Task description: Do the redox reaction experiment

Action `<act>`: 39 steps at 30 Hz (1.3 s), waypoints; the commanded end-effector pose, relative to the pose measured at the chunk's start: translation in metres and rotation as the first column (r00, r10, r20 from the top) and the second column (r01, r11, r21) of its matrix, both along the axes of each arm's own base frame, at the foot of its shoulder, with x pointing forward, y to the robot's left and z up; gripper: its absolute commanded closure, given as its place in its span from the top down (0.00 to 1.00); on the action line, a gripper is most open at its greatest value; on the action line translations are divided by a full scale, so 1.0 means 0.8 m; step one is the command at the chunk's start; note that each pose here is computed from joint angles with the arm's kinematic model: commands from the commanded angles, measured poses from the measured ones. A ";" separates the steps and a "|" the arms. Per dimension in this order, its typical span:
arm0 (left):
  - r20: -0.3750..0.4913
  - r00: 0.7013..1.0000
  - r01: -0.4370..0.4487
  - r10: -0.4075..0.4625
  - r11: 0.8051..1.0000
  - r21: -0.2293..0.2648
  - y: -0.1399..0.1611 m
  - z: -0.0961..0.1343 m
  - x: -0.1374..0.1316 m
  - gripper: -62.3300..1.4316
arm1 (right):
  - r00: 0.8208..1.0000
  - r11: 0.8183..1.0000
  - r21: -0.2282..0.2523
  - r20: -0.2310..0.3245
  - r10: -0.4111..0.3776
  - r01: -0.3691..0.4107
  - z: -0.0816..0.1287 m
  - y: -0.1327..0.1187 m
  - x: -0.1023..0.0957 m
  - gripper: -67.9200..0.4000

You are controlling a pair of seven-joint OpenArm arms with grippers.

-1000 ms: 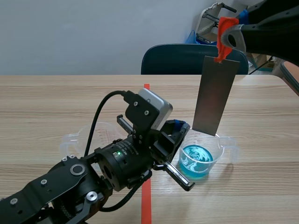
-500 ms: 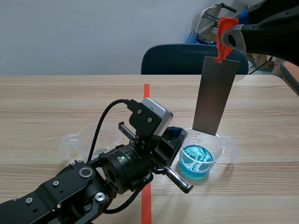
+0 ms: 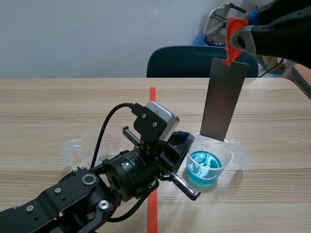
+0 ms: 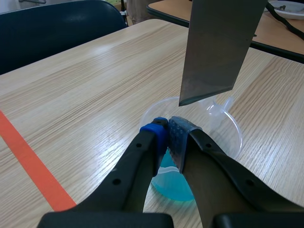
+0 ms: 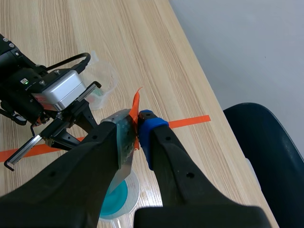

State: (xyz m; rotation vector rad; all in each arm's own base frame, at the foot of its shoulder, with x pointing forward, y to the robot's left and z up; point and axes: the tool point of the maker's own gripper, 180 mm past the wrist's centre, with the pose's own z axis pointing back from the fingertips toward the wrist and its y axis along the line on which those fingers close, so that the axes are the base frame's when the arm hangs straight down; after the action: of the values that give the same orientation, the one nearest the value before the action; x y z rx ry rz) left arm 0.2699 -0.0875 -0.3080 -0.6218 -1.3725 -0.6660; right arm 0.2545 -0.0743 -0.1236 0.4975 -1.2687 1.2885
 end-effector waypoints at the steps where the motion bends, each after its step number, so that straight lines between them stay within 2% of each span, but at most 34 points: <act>1: 0.021 1.000 -0.004 0.004 0.999 -0.033 0.001 0.014 0.002 0.06 | 0.999 1.000 0.010 0.033 0.014 -0.014 0.014 0.002 0.001 0.02; 10: 0.042 0.999 -0.017 0.017 1.000 -0.007 0.037 0.027 -0.024 0.06 | 0.999 1.000 0.010 0.033 0.014 -0.014 0.014 0.002 0.001 0.02; 16: 0.018 0.997 -0.079 0.078 0.996 0.032 0.085 0.022 -0.039 0.06 | 0.999 1.000 0.010 0.033 0.014 -0.014 0.014 0.002 0.001 0.02; 22: -0.008 0.988 -0.151 0.152 0.985 0.086 0.140 0.017 -0.060 0.06 | 0.999 1.000 0.010 0.033 0.014 -0.014 0.014 0.002 0.001 0.02; 26: -0.034 0.978 -0.202 0.206 0.975 0.096 0.174 0.017 -0.076 0.07 | 0.999 1.000 0.010 0.033 0.014 -0.014 0.014 0.002 0.001 0.02; 32: -0.067 0.967 -0.232 0.245 0.959 0.164 0.215 0.013 -0.104 0.07 | 0.999 1.000 0.010 0.033 0.014 -0.014 0.014 0.002 0.001 0.02; 36: -0.075 0.960 -0.251 0.269 0.950 0.185 0.235 0.016 -0.122 0.15 | 0.999 1.000 0.010 0.033 0.014 -0.014 0.014 0.002 0.001 0.02; 39: -0.067 0.960 -0.256 0.272 0.949 0.184 0.245 0.024 -0.135 0.26 | 0.999 1.000 0.010 0.033 0.014 -0.014 0.014 0.002 0.001 0.02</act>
State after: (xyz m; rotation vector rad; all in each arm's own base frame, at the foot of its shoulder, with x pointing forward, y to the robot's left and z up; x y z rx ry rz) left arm 0.1612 0.1142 -0.2999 -0.2914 -1.2315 -0.5275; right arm 0.2545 -0.0743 -0.1236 0.4975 -1.2687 1.2885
